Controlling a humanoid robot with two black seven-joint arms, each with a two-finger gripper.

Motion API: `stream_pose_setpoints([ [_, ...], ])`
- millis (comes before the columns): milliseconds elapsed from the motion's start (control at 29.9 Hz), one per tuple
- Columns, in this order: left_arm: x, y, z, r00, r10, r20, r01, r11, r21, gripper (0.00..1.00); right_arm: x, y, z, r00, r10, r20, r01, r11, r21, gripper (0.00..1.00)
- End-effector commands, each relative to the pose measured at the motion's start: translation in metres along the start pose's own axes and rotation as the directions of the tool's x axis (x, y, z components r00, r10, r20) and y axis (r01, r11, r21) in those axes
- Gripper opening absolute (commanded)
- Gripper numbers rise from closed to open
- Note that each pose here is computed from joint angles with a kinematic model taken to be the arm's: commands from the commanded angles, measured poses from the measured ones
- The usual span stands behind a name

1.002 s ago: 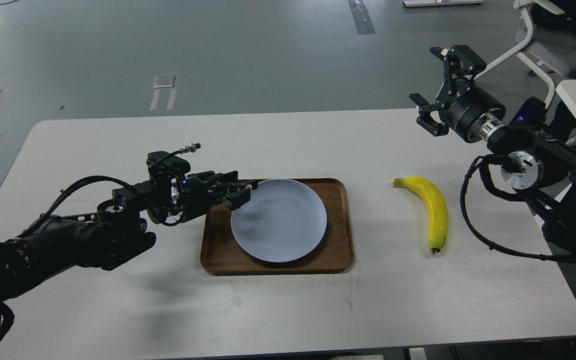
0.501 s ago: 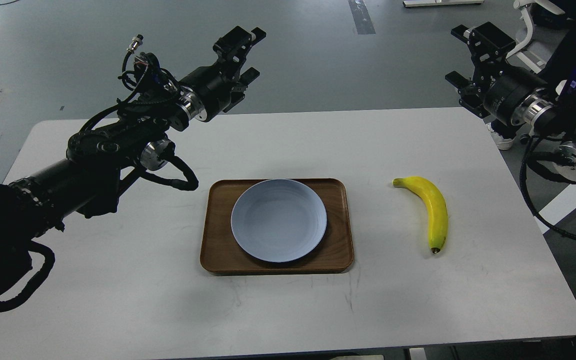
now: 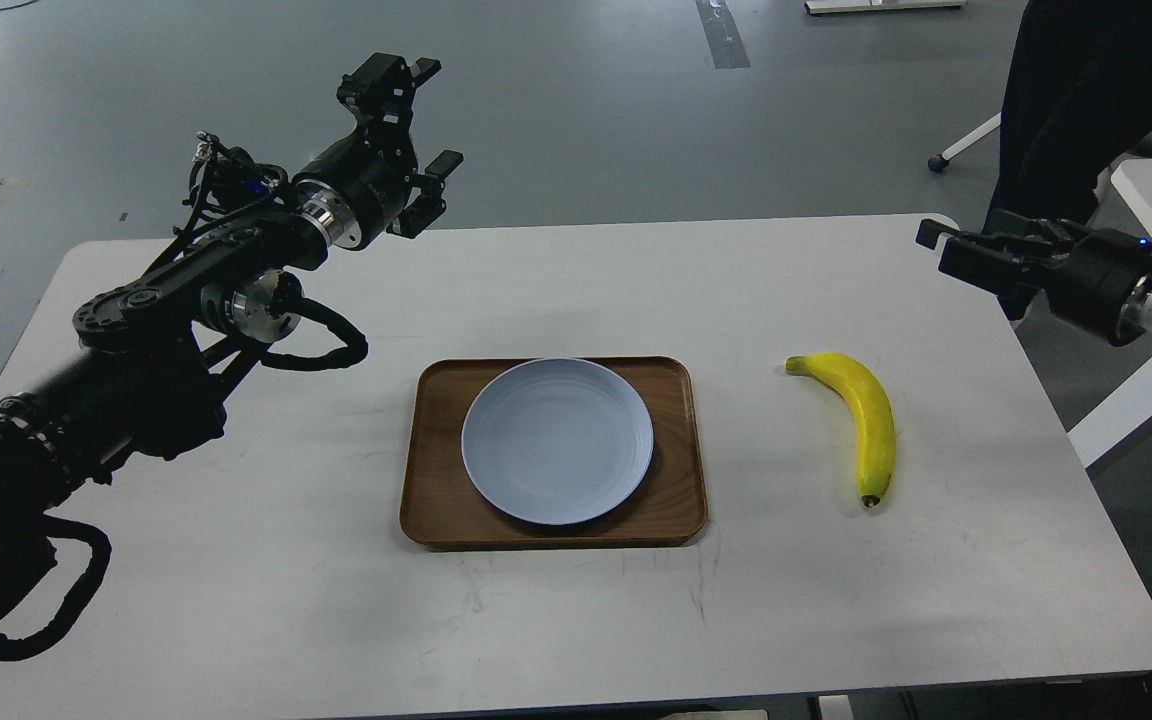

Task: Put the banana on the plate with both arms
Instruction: 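Lower the right gripper to the yellow banana and grasp it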

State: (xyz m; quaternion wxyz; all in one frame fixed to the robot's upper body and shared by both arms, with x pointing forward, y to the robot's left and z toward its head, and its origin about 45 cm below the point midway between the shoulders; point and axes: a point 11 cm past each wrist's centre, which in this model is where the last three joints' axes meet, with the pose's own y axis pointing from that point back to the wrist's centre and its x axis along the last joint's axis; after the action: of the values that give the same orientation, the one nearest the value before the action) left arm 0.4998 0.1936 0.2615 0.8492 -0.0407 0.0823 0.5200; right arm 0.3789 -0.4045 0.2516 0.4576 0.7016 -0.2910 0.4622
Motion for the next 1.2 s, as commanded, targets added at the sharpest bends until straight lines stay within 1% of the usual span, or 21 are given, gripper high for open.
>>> stream_pose_setpoints([
  [0,-0.001,0.000,0.000,1.000,-0.002,0.003,0.002,1.000,0.000,0.98,-0.041,0.010,0.003,0.992,-0.077,-0.101,0.078,0.997,0.005,1.00],
  [134,-0.003,0.000,-0.001,1.000,-0.004,0.001,0.004,1.000,-0.007,0.98,-0.067,0.011,0.006,0.984,-0.141,-0.108,0.141,0.990,-0.007,0.99],
  [167,-0.004,-0.001,-0.001,1.000,-0.008,0.002,0.008,1.000,-0.012,0.98,-0.079,0.008,0.002,0.983,-0.148,-0.104,0.149,0.989,-0.005,0.99],
  [234,-0.008,-0.002,-0.002,1.000,-0.014,0.005,0.014,1.000,-0.016,0.98,-0.097,0.000,-0.004,0.985,-0.148,-0.087,0.146,0.989,-0.036,0.99],
  [267,-0.008,-0.002,-0.002,1.000,-0.016,0.007,0.017,1.000,-0.016,0.98,-0.103,-0.003,-0.004,0.986,-0.148,-0.078,0.142,0.987,-0.075,0.99],
  [301,-0.008,-0.002,-0.002,1.000,-0.016,0.007,0.017,1.000,-0.016,0.98,-0.104,-0.003,-0.004,0.986,-0.148,-0.078,0.142,0.987,-0.076,0.99],
  [367,-0.009,-0.003,-0.002,1.000,-0.018,0.011,0.018,1.000,-0.017,0.98,-0.109,-0.006,-0.003,0.987,-0.150,-0.065,0.141,0.982,-0.125,0.97],
  [535,-0.010,-0.003,-0.002,1.000,-0.021,0.015,0.022,1.000,-0.019,0.98,-0.116,-0.018,-0.014,0.989,-0.141,-0.036,0.135,0.982,-0.129,0.99],
  [702,-0.010,-0.003,-0.002,1.000,-0.018,0.016,0.018,1.000,-0.023,0.98,-0.127,-0.026,-0.025,0.988,-0.131,0.079,0.141,0.981,-0.132,0.99],
  [869,-0.010,-0.002,-0.007,1.000,-0.018,0.021,0.018,1.000,-0.013,0.98,-0.140,-0.030,-0.029,0.983,-0.152,0.105,0.166,0.977,-0.136,0.97],
  [935,-0.012,-0.002,-0.009,1.000,-0.021,0.019,0.022,1.000,-0.010,0.98,-0.150,-0.025,-0.026,0.979,-0.171,0.113,0.187,0.971,-0.150,0.94],
  [1002,-0.014,-0.003,-0.009,1.000,-0.023,0.018,0.023,1.000,-0.010,0.98,-0.154,-0.023,-0.023,0.977,-0.179,0.115,0.197,0.967,-0.162,0.93],
  [1036,-0.016,-0.003,-0.011,1.000,-0.026,0.015,0.026,1.000,-0.007,0.98,-0.155,-0.023,-0.020,0.977,-0.181,0.112,0.198,0.965,-0.171,0.92],
  [1069,-0.016,-0.003,-0.011,1.000,-0.026,0.015,0.026,1.000,-0.007,0.98,-0.157,-0.024,-0.020,0.977,-0.183,0.112,0.201,0.964,-0.174,0.88],
  [1102,-0.017,-0.003,-0.011,1.000,-0.026,0.015,0.026,1.000,-0.007,0.98,-0.159,-0.026,-0.022,0.976,-0.186,0.111,0.203,0.964,-0.170,0.75],
  [1136,-0.017,-0.003,-0.012,1.000,-0.027,0.013,0.027,1.000,-0.006,0.98,-0.163,-0.028,-0.023,0.975,-0.196,0.108,0.212,0.963,-0.167,0.69],
  [1169,-0.017,-0.003,-0.012,1.000,-0.027,0.013,0.027,1.000,-0.006,0.98,-0.163,-0.028,-0.023,0.975,-0.196,0.108,0.212,0.963,-0.167,0.69],
])
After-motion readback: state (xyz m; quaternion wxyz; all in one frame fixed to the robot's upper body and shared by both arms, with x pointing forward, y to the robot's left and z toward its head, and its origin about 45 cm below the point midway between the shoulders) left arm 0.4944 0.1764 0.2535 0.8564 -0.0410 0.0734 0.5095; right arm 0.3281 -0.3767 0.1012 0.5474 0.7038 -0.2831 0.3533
